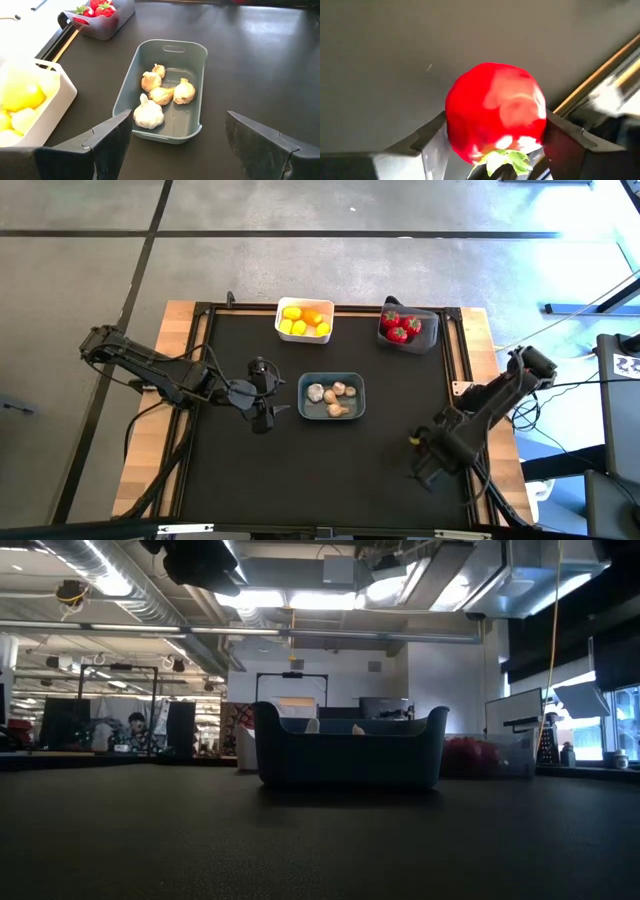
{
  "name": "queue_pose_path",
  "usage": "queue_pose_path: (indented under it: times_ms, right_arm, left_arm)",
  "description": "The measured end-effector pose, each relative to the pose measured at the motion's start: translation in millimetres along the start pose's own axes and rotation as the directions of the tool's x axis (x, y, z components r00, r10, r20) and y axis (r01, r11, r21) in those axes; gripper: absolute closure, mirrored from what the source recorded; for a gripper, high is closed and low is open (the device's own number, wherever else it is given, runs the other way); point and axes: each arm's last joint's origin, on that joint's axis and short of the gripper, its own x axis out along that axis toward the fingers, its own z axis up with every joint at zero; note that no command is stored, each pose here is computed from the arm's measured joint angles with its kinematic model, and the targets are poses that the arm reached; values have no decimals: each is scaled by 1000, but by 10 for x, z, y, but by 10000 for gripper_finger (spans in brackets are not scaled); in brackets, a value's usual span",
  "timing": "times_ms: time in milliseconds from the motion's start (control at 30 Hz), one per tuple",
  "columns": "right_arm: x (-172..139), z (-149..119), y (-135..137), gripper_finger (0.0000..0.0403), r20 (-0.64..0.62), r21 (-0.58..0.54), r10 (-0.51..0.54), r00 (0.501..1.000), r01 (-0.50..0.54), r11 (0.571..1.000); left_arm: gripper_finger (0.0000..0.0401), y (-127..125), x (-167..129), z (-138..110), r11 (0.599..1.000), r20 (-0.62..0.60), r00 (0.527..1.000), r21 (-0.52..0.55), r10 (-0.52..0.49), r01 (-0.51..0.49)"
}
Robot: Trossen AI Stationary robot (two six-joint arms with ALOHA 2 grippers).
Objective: Sort produce into baskets
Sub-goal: Put the red tomato into the black bin
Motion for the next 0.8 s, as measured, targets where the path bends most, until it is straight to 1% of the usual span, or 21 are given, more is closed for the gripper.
queue_pose_path:
  times_ms: [167,300,533,800]
  right_arm:
    - [-123,221,-308,154,176,72,-53,983,41,997]
    - [-217,468,-607,153,280,138,-64,958,26,990]
    - [-305,843,-1289,153,325,287,-110,939,13,958]
    - [-188,1261,-1906,153,281,410,-181,942,52,911]
  left_arm:
    - [91,0,0,0,1000,0,1000,10,0,0]
    - [91,1,0,0,1000,0,1000,9,0,0]
    - [91,0,0,0,1000,0,1000,9,0,0]
    - [91,0,0,0,1000,0,1000,17,0,0]
